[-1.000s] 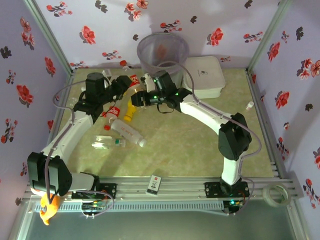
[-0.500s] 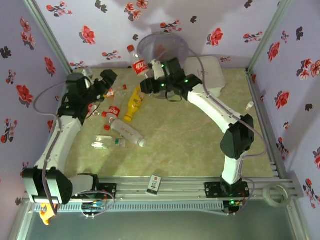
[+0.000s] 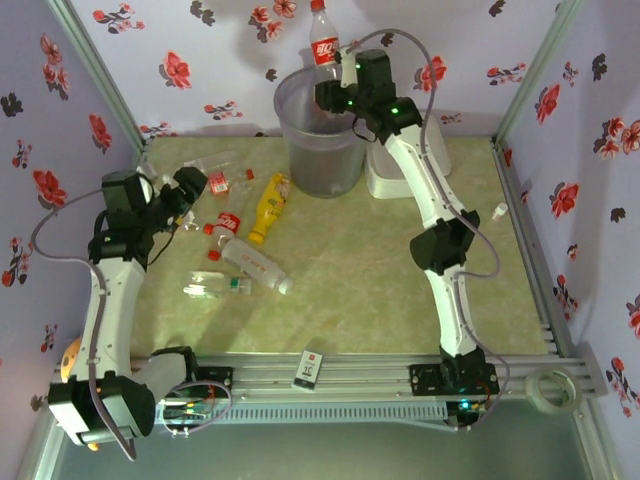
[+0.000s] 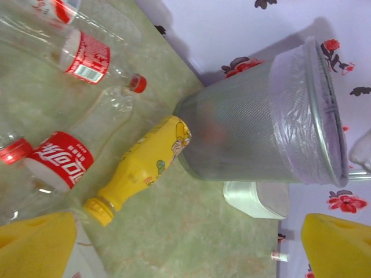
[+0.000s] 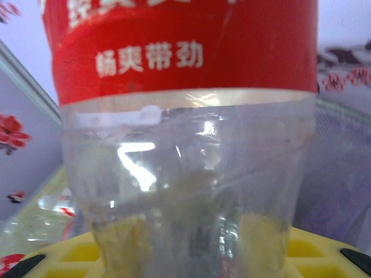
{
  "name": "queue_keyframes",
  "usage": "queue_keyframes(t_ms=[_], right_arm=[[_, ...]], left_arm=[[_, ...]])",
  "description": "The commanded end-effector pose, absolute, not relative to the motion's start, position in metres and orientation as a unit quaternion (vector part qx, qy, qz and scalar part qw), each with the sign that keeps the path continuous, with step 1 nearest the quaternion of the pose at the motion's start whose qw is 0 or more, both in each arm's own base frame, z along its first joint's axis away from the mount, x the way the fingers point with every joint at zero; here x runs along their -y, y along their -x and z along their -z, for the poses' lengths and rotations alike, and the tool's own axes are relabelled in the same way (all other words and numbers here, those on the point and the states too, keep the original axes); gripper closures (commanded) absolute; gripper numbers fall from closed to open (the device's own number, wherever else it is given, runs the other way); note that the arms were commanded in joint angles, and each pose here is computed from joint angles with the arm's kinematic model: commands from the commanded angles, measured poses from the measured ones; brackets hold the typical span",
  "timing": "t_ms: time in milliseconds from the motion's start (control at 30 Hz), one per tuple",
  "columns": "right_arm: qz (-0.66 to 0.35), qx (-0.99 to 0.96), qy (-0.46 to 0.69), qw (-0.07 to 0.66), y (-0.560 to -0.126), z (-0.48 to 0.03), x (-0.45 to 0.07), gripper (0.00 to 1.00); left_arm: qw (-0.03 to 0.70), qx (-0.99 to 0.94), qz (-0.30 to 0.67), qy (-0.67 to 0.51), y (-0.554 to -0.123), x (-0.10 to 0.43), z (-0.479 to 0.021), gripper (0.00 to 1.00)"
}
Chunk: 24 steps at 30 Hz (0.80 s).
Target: Put the plastic bottles in the bin
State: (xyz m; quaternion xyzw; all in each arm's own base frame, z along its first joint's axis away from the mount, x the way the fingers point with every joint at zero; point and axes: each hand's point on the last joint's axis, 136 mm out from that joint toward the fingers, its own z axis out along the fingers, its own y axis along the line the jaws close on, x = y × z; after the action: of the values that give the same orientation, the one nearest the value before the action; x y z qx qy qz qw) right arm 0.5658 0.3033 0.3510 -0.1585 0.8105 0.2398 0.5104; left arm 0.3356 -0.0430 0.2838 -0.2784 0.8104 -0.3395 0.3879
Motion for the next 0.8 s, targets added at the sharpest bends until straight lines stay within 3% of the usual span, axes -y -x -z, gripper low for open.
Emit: queue_keyframes(t_ms=[0, 400, 767], right_arm=[[-0.214, -0.814, 0.157, 0.516, -0.576, -0.343, -0.296, 0.74], [-0.192, -0.846, 0.196, 0.457, -0.572, -0.280, -0.300, 0.73], [-0.190, -0.844, 0.199, 0.460, -0.578, -0.270, -0.303, 0.42]], left_arm=[[0.374, -0.826, 0.326, 0.267, -0.321, 0.041, -0.276, 0.00], [0.351, -0.837, 0.295, 0.300, -0.316, 0.017, -0.246, 0.00], [0.330, -0.843, 0.282, 0.318, -0.321, 0.006, -0.219, 0.00]])
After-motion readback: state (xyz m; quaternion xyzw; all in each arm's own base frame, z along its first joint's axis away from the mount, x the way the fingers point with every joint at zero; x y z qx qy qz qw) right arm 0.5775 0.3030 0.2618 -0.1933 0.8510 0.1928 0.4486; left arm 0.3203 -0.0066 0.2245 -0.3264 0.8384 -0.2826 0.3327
